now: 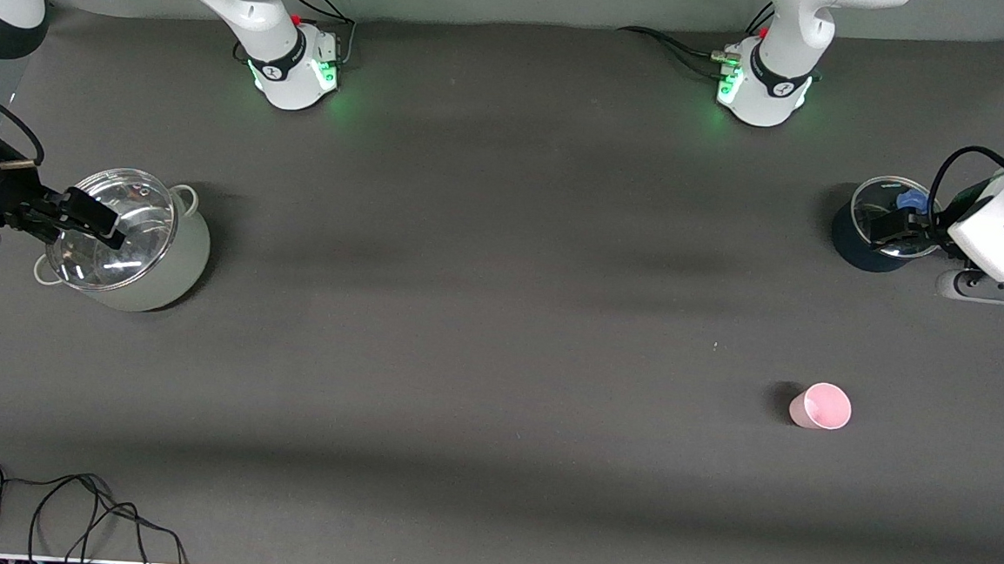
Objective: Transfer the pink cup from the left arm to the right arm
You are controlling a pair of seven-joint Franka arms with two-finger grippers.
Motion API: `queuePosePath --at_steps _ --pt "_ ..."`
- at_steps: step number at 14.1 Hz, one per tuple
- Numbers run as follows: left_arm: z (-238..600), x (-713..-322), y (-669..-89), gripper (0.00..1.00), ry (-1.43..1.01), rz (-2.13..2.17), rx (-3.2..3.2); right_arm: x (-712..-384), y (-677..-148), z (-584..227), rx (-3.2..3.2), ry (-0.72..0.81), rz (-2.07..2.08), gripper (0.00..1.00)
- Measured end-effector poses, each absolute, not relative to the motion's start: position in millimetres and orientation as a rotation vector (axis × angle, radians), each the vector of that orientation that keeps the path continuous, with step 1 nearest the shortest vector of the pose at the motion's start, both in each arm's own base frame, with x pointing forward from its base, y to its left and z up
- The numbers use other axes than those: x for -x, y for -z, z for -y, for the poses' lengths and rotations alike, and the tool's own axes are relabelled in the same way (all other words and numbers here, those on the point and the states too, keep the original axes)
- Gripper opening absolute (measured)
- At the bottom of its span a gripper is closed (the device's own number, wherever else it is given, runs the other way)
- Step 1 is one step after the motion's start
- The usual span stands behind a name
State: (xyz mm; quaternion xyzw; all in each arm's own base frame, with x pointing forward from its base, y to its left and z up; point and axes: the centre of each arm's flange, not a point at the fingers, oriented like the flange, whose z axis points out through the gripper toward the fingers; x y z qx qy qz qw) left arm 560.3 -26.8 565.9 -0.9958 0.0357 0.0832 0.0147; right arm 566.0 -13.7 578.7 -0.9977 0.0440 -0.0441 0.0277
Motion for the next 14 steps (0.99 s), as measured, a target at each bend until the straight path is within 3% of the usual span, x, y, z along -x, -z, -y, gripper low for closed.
queuePosePath --at_steps 14 --pt "27.9 -563.4 -567.2 1.00 -0.249 -0.115 3.100 -565.6 -577.9 13.5 3.077 0.131 -0.139 1.00"
